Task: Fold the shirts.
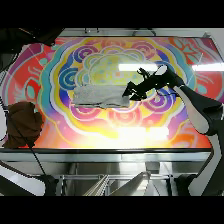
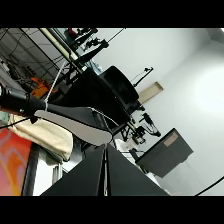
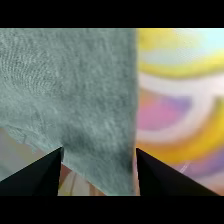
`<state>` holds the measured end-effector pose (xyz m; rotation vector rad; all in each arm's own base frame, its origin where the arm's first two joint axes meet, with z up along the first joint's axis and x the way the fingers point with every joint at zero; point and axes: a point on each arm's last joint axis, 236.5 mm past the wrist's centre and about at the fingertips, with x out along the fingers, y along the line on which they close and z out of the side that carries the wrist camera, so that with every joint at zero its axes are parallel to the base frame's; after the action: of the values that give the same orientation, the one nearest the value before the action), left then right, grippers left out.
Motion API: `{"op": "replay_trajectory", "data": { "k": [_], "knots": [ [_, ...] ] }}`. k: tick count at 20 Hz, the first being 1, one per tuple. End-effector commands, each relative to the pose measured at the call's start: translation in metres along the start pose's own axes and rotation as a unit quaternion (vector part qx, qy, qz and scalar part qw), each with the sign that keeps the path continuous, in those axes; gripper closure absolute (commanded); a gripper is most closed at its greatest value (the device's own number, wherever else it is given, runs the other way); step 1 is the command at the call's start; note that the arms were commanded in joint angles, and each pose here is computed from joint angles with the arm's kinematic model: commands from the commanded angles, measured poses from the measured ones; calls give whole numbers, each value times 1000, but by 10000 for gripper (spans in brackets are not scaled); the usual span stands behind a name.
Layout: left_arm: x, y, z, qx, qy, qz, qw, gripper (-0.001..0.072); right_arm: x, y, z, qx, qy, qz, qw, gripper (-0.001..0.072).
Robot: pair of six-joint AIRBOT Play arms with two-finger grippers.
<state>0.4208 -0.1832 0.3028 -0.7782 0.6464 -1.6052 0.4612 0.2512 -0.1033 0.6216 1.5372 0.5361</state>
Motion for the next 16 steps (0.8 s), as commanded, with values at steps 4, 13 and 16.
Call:
{"op": "replay_trajectory", "data": {
  "k": [4,13,16],
  "knots": [
    [0,0,-1,0,1,-1,1000,692,33,50,4,-15,-27,63,998,383],
    [0,-2,-3,0,7,-3,1000,693,-123,132,35,-118,-162,158,967,698],
    [0,-3,-6,0,14,-7,1000,693,-258,132,47,-137,-286,153,936,698]
  ]
}}
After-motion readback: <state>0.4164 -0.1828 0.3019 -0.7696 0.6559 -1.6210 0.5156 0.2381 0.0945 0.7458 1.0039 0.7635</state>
